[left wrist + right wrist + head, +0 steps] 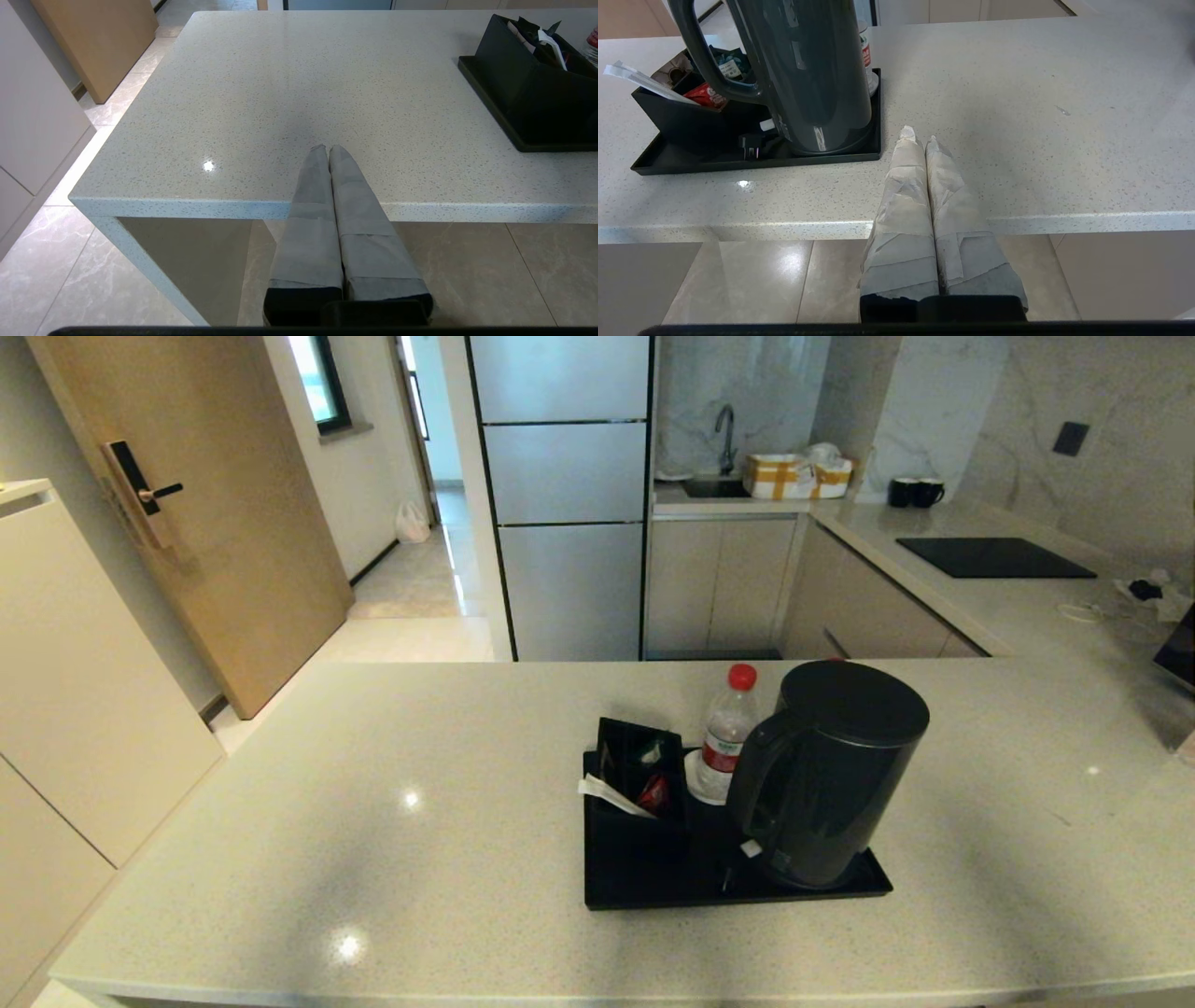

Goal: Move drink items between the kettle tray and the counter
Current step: Pick up the kettle

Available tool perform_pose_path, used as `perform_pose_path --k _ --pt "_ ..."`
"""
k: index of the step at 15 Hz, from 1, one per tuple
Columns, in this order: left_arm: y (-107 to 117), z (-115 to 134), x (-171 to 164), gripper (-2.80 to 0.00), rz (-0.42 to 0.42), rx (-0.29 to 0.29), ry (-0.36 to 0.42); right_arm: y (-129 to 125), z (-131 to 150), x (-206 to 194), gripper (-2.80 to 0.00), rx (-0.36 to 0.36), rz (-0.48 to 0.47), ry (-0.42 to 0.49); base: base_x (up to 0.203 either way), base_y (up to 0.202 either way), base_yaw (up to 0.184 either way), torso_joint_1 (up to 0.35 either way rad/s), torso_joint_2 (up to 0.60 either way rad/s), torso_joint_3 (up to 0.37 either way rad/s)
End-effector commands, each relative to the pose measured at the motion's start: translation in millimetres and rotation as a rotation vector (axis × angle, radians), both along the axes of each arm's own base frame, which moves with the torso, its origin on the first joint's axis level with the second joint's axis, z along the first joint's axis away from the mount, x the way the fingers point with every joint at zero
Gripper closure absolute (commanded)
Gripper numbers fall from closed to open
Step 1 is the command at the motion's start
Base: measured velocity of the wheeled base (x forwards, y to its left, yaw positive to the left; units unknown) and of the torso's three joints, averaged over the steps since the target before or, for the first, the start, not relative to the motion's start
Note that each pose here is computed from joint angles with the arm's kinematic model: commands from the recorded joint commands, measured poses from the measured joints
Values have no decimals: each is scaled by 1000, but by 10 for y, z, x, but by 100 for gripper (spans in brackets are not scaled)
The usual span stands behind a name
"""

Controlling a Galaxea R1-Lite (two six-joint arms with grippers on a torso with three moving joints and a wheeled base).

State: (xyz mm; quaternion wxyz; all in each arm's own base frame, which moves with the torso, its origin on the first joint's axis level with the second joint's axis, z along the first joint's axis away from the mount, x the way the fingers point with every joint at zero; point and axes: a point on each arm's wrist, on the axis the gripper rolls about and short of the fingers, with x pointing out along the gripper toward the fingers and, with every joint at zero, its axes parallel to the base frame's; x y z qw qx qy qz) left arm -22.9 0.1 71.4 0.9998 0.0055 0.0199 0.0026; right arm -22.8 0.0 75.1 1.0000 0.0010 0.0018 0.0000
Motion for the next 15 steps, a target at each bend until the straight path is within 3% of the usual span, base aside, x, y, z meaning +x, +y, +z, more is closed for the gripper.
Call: perform_pose_path --k 1,15 --pt "0 0 0 0 1 0 0 0 5 -1 0 0 0 -2 0 0 0 0 0 0" --pt "0 2 0 0 0 -3 -1 0 1 0 0 3 -1 0 0 0 0 0 0 0"
